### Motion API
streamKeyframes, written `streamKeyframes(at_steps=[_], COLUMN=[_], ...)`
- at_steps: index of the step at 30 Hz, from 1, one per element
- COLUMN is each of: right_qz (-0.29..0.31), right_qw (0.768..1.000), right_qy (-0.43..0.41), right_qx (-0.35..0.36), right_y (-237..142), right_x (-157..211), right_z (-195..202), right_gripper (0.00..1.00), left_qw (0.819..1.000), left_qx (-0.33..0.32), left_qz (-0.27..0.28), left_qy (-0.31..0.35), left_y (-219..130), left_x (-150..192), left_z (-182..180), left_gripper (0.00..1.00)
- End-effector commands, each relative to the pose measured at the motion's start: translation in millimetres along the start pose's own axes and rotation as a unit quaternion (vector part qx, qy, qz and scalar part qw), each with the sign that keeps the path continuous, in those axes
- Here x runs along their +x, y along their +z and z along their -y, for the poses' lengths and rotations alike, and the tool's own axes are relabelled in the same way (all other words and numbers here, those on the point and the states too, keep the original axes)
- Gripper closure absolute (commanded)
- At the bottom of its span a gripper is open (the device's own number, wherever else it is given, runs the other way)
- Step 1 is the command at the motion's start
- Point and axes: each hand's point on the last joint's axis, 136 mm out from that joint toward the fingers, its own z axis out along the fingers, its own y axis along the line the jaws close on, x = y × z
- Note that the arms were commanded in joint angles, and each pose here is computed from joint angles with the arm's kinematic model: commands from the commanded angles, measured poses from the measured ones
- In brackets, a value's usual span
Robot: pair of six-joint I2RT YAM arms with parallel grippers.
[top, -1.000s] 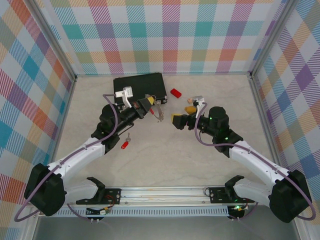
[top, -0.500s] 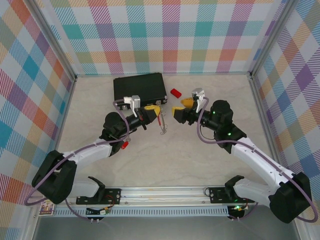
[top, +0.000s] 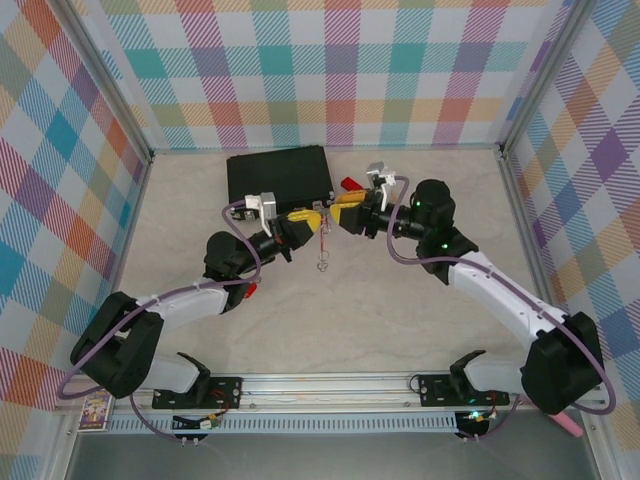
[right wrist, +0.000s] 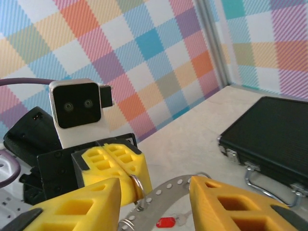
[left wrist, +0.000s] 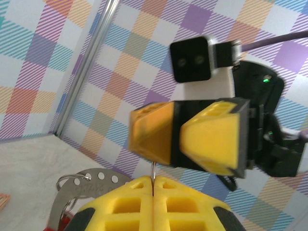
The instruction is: Put the keys on the keyring
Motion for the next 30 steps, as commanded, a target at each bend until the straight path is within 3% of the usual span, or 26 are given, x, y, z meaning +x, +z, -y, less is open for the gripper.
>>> streamKeyframes(at_steps=[1, 10, 21, 30], right_qz=[0.017, 0.016, -0.014, -0.015], right_qw=[0.996, 0.989, 0.986, 0.985], right_qy=[0.004, 0.023, 0.025, 0.012], right_qx=[-0.09, -0.146, -0.165, -0.171], right_y=[1.7, 6.9, 13.3, 16.7], right_x=[-20.6, -22.6, -10.0, -10.8], right_z=[-26.4, -33.1, -34.3, -41.1], right_gripper=[0.6, 0.69, 0.71, 0.78], left_qw=[0.998, 0.997, 0.997, 0.997], left_qx=[0.04, 0.044, 0.057, 0.057], left_qz=[0.05, 0.059, 0.059, 0.058], left_qy=[0.024, 0.012, -0.003, -0.007], left_y=[0.8, 0.7, 5.3, 5.8], left_x=[-35.4, -43.9, -49.3, -47.5], left_z=[30.0, 35.3, 40.0, 40.8], left_gripper=[1.0, 1.0, 1.0, 1.0])
